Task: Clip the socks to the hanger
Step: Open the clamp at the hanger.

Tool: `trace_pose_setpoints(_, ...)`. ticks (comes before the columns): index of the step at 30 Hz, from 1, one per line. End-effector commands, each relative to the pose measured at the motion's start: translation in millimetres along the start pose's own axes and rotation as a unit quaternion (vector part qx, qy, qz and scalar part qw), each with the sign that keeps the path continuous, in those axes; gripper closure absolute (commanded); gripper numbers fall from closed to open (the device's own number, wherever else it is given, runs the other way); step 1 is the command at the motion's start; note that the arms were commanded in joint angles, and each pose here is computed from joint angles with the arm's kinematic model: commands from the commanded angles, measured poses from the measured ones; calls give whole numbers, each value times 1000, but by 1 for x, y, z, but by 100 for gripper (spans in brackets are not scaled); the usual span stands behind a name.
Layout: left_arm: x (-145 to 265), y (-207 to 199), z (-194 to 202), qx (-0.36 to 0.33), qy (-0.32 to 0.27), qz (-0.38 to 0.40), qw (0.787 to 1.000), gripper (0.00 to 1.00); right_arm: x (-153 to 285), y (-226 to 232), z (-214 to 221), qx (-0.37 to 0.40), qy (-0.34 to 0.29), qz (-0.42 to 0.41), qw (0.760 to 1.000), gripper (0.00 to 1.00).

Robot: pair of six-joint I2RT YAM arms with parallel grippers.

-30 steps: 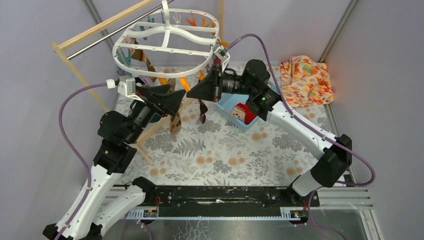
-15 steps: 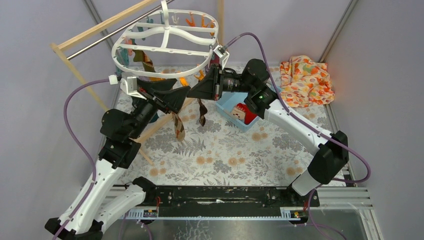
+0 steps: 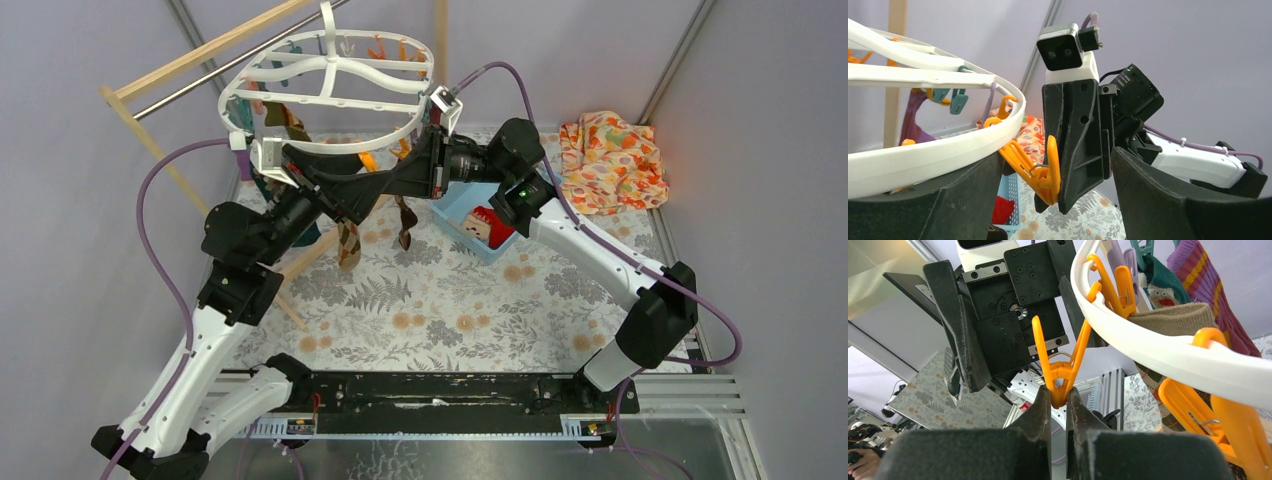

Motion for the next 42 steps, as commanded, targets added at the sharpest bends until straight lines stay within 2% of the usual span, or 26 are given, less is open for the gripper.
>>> trace_pose_setpoints(1, 0, -10, -17, -4, -20, 47, 999, 18, 7, 31, -6, 29, 5, -52, 998, 100)
trace_pose_setpoints(13, 2, 11, -12, 9, -13, 70, 997, 20, 14, 29, -7, 6, 5, -71, 997, 100)
trace_pose_setpoints(22, -4, 16, -11, 18, -22, 68, 997, 32, 12, 22, -8, 5, 3, -58, 998, 100)
trace_pose_setpoints(42, -10, 22, -7, 34, -30, 62, 997, 35, 11, 13, -4, 2, 5, -41, 999, 100)
Point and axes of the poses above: each gripper's point midway between its finger pads, its own x axis back along the fingers, its own y axis along the line the jaws close on, z = x × y, the point moved 8 cm from there along x, back along the fingers, and after that the axes turned 10 degrees about -x, right-handed, at the moved point
